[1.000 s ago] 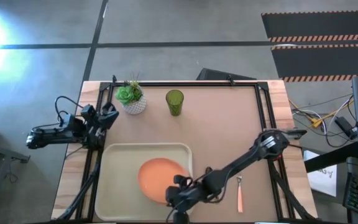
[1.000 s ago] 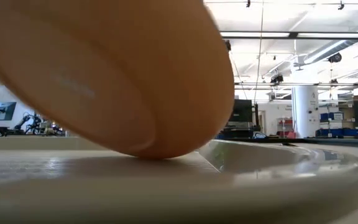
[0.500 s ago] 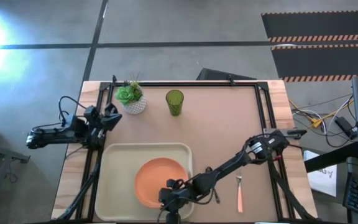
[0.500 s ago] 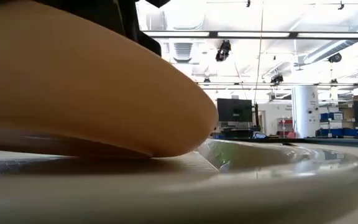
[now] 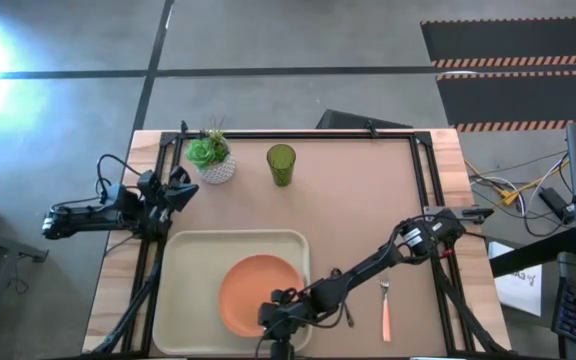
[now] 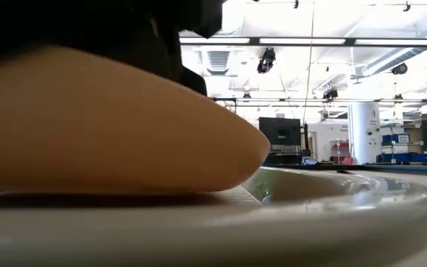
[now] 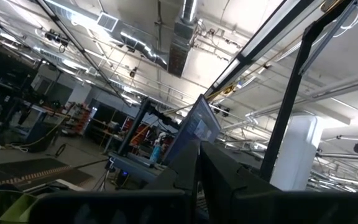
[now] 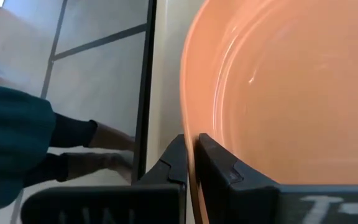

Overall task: Pick and place plate/cup/fork/spoon on tray
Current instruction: Put the orange plate on the right side of the white tray

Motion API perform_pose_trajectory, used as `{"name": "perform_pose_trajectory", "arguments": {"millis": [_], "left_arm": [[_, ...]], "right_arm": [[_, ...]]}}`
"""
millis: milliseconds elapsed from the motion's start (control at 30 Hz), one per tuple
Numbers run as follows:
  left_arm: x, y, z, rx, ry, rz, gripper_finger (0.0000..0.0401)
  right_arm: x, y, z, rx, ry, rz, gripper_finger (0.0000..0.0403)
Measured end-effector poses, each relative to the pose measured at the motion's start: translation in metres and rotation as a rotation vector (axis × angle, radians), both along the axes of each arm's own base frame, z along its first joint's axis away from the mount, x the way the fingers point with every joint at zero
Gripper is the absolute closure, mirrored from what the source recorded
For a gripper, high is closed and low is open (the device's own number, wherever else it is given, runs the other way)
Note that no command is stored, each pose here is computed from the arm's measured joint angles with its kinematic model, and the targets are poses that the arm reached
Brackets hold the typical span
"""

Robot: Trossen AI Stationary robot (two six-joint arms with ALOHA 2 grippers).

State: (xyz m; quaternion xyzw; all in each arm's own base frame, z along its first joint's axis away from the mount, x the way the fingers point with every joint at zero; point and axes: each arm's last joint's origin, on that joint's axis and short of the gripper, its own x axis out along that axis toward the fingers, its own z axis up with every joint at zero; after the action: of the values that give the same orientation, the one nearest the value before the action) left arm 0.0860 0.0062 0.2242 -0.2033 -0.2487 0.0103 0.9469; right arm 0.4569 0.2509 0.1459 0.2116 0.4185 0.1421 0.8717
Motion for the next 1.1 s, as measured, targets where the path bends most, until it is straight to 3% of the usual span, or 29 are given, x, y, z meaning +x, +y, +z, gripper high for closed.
{"name": "perform_pose_trajectory", "arguments": {"millis": [467, 800, 1100], "left_arm": [[0.000, 0.000, 0.000, 0.000, 0.001, 0.000, 0.0401], [0.000, 0.000, -0.001, 0.000, 0.004, 0.001, 0.0401], [0.001, 0.000, -0.003, -0.001, 0.024, 0.001, 0.0401]], "right_arm": [[0.004, 0.002, -0.008, 0.025, -0.043, 0.004, 0.0393], [0.018, 0.008, -0.031, 0.140, -0.152, 0.004, 0.0393], [0.028, -0.009, -0.029, 0.129, -0.184, -0.020, 0.0393]]}}
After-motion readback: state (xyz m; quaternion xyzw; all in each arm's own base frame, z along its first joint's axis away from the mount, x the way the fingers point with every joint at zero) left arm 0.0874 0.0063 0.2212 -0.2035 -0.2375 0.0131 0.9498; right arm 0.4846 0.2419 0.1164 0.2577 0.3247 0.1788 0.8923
